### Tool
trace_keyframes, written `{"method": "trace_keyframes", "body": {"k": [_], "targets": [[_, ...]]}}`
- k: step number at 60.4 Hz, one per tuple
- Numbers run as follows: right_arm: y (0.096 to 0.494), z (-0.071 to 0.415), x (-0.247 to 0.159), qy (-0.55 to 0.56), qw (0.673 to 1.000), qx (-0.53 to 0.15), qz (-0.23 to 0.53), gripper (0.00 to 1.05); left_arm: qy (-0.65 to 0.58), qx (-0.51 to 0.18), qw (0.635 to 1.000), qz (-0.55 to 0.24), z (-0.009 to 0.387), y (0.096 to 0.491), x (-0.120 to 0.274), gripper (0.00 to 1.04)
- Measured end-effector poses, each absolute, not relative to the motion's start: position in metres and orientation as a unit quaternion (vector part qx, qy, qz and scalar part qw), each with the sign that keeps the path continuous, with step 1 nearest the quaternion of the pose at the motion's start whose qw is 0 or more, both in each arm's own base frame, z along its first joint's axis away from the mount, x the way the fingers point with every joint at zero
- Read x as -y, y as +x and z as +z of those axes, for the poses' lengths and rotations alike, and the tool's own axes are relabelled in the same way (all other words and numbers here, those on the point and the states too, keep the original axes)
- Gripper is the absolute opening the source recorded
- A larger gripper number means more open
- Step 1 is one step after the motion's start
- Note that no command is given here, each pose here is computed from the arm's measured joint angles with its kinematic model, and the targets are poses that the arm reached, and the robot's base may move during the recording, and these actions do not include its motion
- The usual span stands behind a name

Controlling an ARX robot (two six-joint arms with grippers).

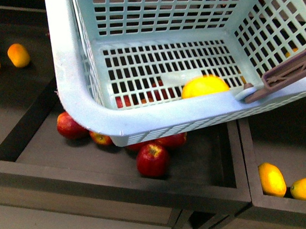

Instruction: Pick lemon and mango into basket

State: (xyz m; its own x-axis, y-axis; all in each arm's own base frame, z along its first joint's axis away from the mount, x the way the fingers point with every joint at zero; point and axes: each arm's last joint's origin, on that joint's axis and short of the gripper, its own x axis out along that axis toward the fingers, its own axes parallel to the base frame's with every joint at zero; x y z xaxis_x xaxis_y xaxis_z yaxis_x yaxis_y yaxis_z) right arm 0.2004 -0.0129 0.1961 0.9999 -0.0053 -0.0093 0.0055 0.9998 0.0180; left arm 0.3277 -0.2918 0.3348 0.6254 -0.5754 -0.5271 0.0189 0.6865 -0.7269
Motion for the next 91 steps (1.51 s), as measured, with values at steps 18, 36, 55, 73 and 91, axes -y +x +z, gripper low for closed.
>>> {"method": "trace_keyframes", "body": {"k": [18,36,55,73,91], "targets": [[0.167,0.181,0.001,0.003,1.0,-0.005,-0.002,0.02,-0.352,-0.394,0.83,-0.18,0.335,0.328,0.292,0.05],[0.151,0.176,0.001,0.003,1.0,-0.001,-0.002,0.19,-0.352,-0.393,0.831,-0.178,0.335,0.328,0.292,0.05],[0.15,0.177,0.001,0.002,1.0,0.0,-0.002,0.78,-0.352,-0.394,0.83,-0.18,0.335,0.328,0.292,0.05],[0.15,0.177,0.001,0.003,1.0,0.001,-0.003,0.96,-0.354,-0.404,0.821,-0.194,0.335,0.322,0.298,0.05],[0.15,0.176,0.0,0.002,1.0,-0.001,-0.002,0.96,-0.351,-0.393,0.831,-0.178,0.334,0.327,0.293,0.05]]}}
